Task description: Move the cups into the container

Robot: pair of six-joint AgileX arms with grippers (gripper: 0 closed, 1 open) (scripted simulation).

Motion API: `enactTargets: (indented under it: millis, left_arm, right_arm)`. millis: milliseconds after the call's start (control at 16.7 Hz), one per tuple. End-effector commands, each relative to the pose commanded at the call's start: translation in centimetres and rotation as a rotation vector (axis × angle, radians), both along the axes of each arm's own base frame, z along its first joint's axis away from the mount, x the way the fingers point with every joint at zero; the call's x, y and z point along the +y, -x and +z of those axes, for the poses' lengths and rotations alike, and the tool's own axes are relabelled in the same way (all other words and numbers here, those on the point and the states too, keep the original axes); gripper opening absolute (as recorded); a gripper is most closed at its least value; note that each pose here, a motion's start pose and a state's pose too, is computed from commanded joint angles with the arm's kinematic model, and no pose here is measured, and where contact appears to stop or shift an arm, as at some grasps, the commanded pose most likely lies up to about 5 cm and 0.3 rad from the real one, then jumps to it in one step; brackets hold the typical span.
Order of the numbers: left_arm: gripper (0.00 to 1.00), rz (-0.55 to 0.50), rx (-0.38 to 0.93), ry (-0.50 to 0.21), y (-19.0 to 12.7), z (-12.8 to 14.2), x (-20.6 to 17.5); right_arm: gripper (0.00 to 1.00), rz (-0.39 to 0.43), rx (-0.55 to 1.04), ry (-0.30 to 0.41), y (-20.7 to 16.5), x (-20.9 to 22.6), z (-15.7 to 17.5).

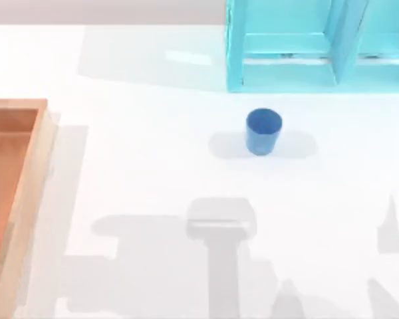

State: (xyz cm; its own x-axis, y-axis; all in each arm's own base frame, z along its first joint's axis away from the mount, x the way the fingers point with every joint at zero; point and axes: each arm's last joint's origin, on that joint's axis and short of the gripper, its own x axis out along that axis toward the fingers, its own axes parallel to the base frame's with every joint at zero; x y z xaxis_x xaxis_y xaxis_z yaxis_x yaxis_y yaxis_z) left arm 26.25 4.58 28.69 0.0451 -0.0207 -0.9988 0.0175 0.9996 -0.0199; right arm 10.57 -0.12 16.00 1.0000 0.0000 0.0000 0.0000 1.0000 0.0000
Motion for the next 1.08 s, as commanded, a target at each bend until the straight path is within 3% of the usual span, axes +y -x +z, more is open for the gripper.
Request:
enactTargets:
  millis: [240, 660, 1080]
  left_arm:
    - [0.00, -0.002, 0.003, 0.015, 4.1, -0.2, 3.0]
    - [0.00, -0.005, 0.004, 0.014, 4.4, -0.3, 3.3]
    - [0.00, -0.001, 0.004, 0.017, 4.3, -6.1, 3.8]
  right_arm:
    - [1.00, 0.000, 0.000, 0.000, 0.0, 0.0, 0.0]
    - [1.00, 0.000, 0.000, 0.000, 0.0, 0.0, 0.0]
    - [1.00, 0.000, 0.000, 0.000, 0.0, 0.0, 0.0]
